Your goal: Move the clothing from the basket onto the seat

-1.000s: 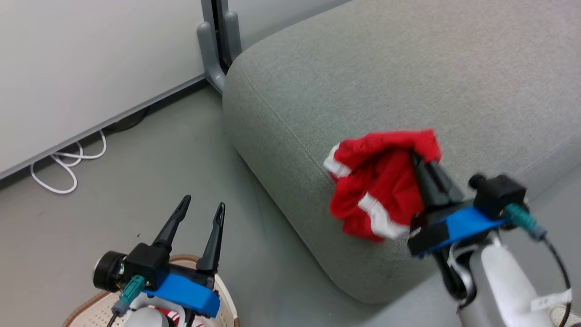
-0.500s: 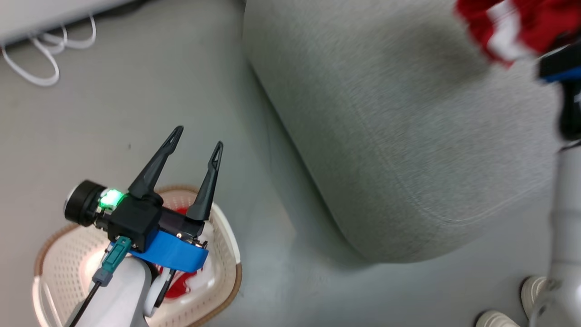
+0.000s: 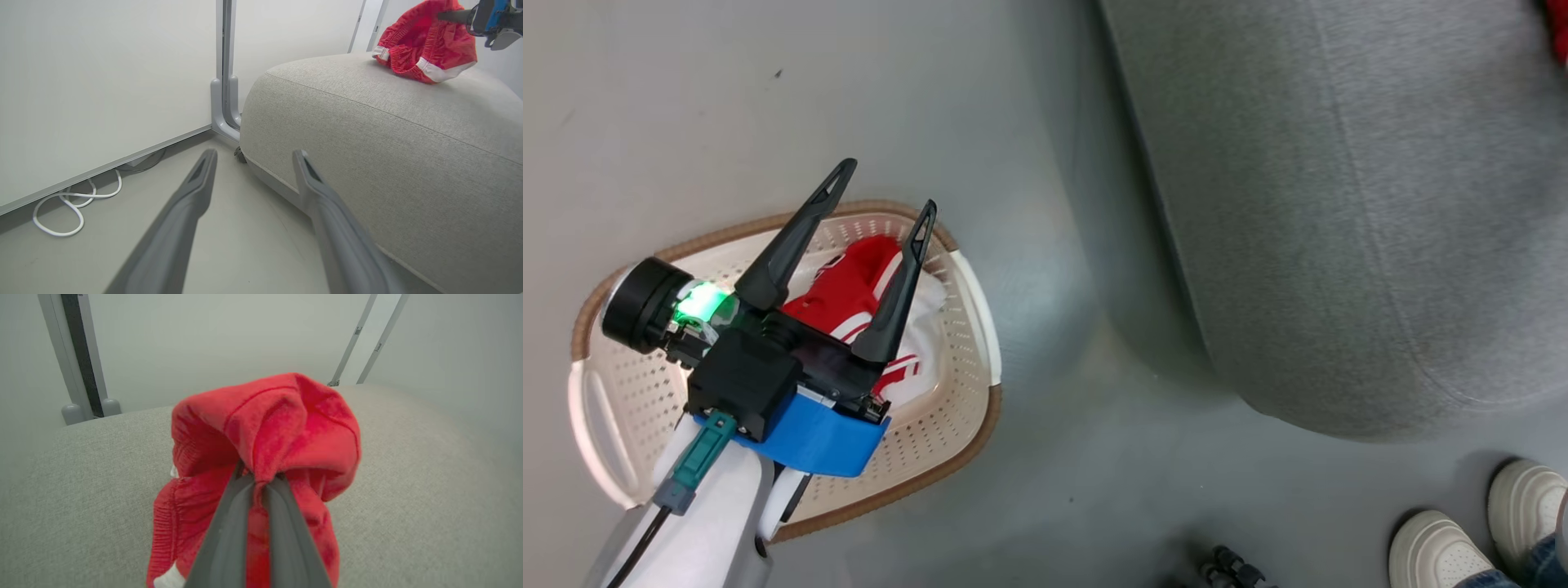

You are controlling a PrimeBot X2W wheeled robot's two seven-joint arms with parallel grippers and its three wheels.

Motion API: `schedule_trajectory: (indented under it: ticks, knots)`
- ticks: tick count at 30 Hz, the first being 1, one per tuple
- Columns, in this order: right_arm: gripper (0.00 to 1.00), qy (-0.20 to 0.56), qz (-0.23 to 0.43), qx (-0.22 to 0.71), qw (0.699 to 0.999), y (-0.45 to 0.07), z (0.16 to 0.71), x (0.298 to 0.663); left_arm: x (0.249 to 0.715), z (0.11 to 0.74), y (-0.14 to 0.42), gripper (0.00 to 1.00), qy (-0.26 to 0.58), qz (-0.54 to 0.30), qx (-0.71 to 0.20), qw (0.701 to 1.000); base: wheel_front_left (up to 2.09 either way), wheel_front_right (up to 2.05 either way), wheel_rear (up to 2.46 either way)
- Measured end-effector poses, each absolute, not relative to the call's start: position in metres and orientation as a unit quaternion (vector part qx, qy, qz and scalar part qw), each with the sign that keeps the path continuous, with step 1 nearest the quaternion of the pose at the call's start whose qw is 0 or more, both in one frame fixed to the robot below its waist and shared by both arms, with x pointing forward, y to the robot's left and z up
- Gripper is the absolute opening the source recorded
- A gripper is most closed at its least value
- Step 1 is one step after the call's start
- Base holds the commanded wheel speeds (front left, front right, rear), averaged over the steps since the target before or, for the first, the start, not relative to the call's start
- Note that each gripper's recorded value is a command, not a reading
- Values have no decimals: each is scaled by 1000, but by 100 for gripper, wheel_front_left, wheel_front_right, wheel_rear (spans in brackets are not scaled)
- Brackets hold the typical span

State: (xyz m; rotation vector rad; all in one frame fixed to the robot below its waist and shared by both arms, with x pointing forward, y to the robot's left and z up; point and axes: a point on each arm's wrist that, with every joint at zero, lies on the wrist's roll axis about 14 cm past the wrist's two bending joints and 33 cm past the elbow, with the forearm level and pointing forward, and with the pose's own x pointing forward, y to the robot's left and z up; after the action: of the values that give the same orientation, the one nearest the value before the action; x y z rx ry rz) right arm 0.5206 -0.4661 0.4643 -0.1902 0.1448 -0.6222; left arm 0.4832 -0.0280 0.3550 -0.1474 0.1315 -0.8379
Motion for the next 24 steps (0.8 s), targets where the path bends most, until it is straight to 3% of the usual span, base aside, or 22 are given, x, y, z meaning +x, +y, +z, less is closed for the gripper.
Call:
schedule_trajectory:
  ticks: [2, 3, 5, 6, 7, 17, 24]
  knots:
    - [0, 100, -306, -85, 943, -464, 441, 519, 484, 351, -22, 100, 68, -400, -68, 911, 0, 0, 0]
    - [8, 109, -307, -81, 942, -464, 433, 517, 484, 350, -19, 100, 71, -397, -66, 913, 0, 0, 0]
    - [44, 117, -307, -79, 941, -462, 426, 516, 484, 350, -14, 100, 73, -391, -64, 915, 0, 0, 0]
    - [86, 117, -308, -78, 941, -462, 426, 515, 484, 351, -13, 100, 71, -389, -62, 916, 0, 0, 0]
    - [100, 116, -308, -81, 941, -463, 427, 513, 485, 353, -13, 100, 70, -388, -62, 917, 0, 0, 0]
    - [100, 120, -281, -113, 945, -453, 444, 512, 480, 369, -14, 100, 65, -381, -71, 920, 0, 0, 0]
    - [100, 111, -272, -133, 946, -449, 469, 489, 464, 390, -16, 100, 71, -365, -85, 924, 0, 0, 0]
